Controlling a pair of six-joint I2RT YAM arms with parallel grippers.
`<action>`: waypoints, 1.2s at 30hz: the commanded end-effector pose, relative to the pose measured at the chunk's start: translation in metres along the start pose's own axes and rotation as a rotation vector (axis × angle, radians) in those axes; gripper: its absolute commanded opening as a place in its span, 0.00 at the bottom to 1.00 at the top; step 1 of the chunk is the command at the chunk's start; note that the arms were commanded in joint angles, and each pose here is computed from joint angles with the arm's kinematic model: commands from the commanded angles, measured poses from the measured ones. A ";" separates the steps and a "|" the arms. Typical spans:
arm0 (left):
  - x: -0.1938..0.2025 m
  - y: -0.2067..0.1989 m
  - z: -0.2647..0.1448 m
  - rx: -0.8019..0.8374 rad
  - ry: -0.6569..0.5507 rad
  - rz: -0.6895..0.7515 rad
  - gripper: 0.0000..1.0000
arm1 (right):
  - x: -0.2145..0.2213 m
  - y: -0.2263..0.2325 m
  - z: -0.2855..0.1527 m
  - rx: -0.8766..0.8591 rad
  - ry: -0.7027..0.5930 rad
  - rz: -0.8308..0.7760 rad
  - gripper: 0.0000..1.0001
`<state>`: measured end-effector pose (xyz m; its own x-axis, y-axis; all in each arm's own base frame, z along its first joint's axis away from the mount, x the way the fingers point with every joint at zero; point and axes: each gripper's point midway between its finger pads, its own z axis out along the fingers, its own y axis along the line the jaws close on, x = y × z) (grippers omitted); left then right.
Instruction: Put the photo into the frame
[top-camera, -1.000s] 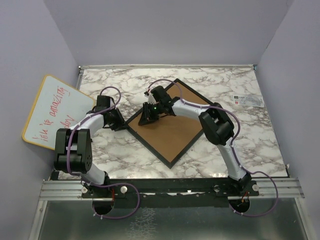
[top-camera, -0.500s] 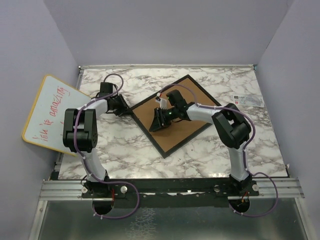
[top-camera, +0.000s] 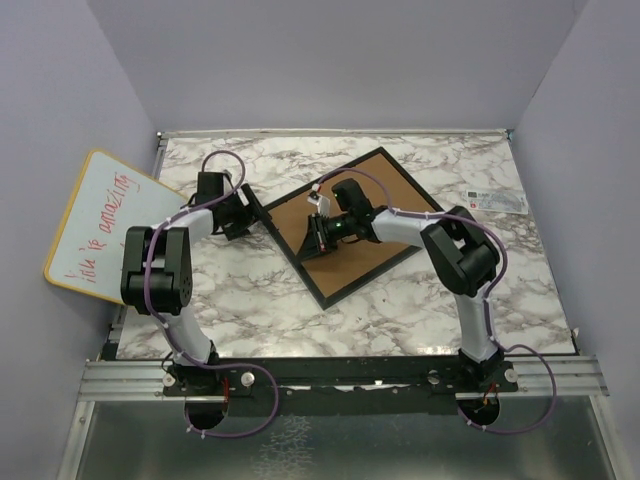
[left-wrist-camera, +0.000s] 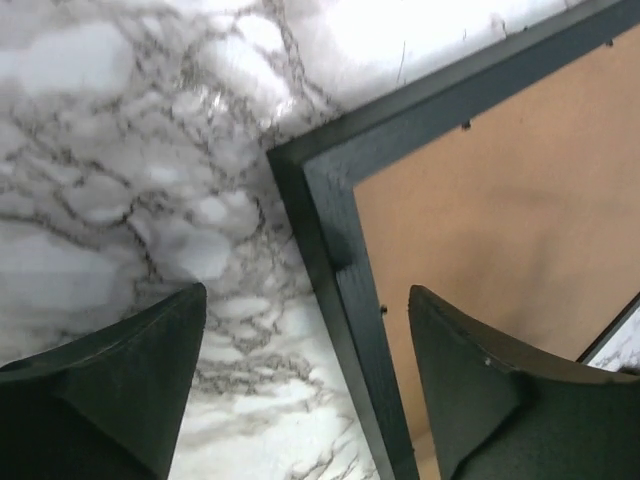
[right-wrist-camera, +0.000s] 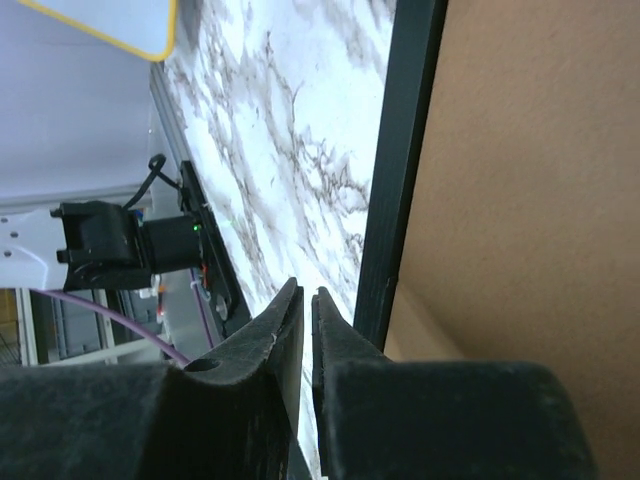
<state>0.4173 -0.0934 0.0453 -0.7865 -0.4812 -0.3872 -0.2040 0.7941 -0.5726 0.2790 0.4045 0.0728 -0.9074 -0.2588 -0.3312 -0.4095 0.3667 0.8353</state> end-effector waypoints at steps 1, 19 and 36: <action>0.042 0.011 -0.014 -0.019 0.074 -0.022 0.86 | -0.006 -0.017 0.010 0.046 -0.008 0.028 0.13; 0.115 0.019 0.005 -0.128 0.207 -0.014 0.31 | -0.002 -0.059 0.009 0.192 -0.016 0.087 0.10; 0.121 0.039 0.002 -0.215 0.216 0.006 0.24 | 0.006 -0.098 -0.001 0.305 -0.028 0.158 0.08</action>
<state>0.3605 -0.1535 0.0298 -0.8494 -0.4331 -0.3017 -0.1847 0.7793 -0.5988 0.2992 0.3967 0.0419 -0.9450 -0.1992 -0.2595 -0.3255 0.4914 0.8079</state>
